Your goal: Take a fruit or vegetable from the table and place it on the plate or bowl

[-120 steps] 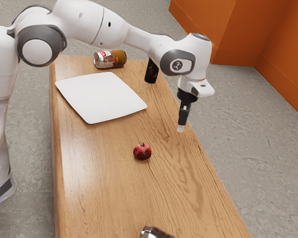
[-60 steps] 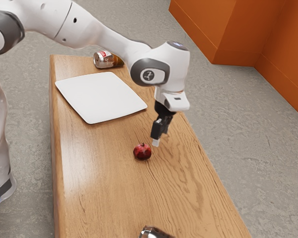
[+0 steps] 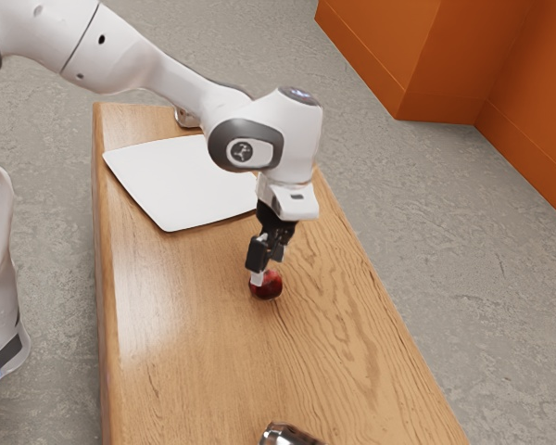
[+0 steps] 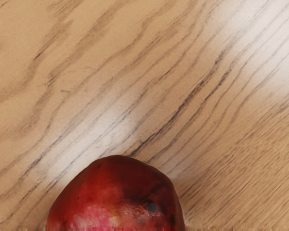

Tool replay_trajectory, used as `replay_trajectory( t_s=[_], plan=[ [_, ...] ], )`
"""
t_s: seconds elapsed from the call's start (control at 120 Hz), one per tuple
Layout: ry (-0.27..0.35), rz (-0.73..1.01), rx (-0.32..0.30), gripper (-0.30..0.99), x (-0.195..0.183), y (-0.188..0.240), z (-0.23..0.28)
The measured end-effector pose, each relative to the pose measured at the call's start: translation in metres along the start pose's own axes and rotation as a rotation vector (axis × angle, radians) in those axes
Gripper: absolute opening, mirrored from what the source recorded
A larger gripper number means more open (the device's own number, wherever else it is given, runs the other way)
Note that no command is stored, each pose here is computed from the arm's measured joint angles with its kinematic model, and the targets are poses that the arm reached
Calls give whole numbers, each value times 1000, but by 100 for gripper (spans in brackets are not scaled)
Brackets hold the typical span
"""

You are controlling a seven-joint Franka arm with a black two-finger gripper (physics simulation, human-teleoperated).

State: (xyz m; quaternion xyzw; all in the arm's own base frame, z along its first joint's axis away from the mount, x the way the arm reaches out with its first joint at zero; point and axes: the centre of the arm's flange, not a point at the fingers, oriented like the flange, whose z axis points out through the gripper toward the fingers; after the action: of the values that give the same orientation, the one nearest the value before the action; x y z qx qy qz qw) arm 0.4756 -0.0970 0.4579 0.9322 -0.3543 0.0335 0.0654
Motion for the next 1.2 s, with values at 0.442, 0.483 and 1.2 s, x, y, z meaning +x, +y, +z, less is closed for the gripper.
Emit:
replay_trajectory(
  t_s=[0.442,0.483,1.2],
  plan=[
    [-19,11,-2,69,-10,0,8],
    [-17,11,-1,69,-10,0,9],
    [43,-1,39,69,-7,-13,32]
  ],
)
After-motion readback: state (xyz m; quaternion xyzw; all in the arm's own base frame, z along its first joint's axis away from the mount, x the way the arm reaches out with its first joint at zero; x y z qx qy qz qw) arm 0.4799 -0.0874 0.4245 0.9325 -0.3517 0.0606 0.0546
